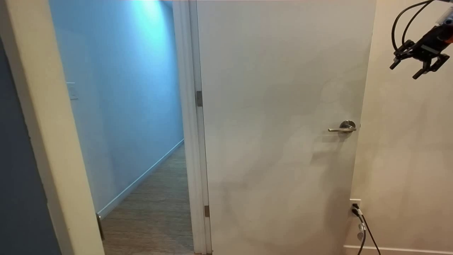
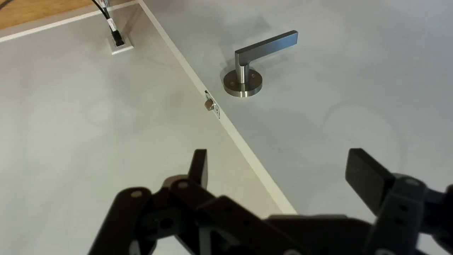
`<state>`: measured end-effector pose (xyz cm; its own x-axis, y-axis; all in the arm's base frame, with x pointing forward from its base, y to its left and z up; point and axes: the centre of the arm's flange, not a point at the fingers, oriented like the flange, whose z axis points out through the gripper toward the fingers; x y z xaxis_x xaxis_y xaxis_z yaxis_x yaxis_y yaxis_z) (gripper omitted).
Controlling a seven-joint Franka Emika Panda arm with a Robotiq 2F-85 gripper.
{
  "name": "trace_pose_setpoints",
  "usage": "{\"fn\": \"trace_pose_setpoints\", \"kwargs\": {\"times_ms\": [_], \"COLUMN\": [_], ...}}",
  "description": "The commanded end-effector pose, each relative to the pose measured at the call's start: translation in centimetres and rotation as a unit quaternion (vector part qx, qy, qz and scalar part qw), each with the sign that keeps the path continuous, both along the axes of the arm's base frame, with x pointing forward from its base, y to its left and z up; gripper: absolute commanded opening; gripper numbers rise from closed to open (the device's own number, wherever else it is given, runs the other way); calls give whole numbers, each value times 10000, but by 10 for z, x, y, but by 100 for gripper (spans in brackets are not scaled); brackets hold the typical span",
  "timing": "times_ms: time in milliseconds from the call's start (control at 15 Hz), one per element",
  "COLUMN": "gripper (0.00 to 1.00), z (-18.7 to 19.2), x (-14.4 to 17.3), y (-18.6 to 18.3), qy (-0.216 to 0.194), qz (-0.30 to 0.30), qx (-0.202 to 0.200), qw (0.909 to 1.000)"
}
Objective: Close the door fully
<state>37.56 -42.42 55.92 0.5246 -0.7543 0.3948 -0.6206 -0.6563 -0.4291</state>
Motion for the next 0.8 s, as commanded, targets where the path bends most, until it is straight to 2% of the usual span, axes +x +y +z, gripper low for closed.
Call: {"fn": "trace_pose_setpoints", "kwargs": {"times_ms": [0,200,467,733], "gripper": [100,100,100,100], "z": [2,0,5,10], "x": [-1,0,16,18], "y": [0,-5,-48,-92], "qy": [-17,78,-414,-912], "qz": [-5,-111,-652,-1146], "qx": [-6,-20,452,680], "qw": [10000,9999,9960,9869]}}
